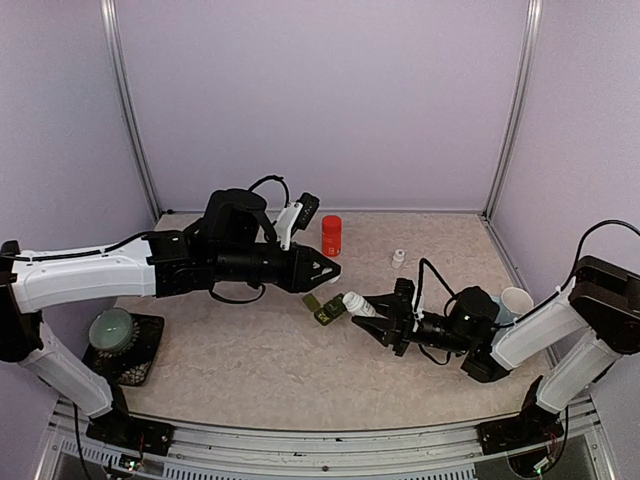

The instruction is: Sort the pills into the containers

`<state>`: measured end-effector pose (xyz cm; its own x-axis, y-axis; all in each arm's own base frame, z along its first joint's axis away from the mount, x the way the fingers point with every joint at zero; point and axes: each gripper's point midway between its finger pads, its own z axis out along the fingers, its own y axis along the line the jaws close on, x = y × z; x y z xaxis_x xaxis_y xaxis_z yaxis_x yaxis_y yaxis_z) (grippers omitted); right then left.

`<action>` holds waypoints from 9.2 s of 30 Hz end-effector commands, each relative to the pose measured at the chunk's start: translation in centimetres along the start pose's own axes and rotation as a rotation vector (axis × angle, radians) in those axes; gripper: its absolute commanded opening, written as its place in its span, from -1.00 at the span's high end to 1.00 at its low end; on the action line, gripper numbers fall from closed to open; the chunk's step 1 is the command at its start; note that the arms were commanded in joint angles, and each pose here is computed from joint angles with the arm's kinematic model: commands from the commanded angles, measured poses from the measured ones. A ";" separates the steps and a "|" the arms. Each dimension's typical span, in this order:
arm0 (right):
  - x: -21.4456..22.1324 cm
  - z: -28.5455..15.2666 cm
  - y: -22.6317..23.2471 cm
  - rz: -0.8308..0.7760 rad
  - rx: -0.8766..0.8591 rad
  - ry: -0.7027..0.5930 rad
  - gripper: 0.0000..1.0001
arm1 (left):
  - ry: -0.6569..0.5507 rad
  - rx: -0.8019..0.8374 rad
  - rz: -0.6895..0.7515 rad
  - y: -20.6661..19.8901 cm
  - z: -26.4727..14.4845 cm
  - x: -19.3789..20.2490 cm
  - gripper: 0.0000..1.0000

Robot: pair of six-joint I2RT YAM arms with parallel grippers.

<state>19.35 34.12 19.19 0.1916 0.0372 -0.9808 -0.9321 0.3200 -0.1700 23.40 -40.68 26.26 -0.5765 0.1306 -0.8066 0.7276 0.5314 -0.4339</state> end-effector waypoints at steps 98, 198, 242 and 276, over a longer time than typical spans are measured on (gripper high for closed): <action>-8.0 -0.6 0.1 -0.160 0.012 -0.143 0.88 | 0.075 0.144 -0.001 -4.3 1.5 1.5 0.46; -8.8 -0.6 -1.1 -0.051 0.063 -0.092 0.89 | 0.102 0.141 0.074 -4.6 0.9 1.0 -0.08; -8.9 0.0 -0.8 -0.047 0.030 -0.053 0.89 | 0.042 0.053 0.112 -4.4 1.2 -1.3 -0.10; -8.0 -0.2 -1.1 -0.045 0.055 -0.036 0.89 | -0.051 0.172 0.092 -5.9 -2.6 -3.8 0.00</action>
<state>19.14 33.00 27.29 0.2495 0.0475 -0.9672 -0.8971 0.3875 -0.2124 20.49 -41.09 31.51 -0.5131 0.1326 -0.8480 0.8095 0.4031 -0.4268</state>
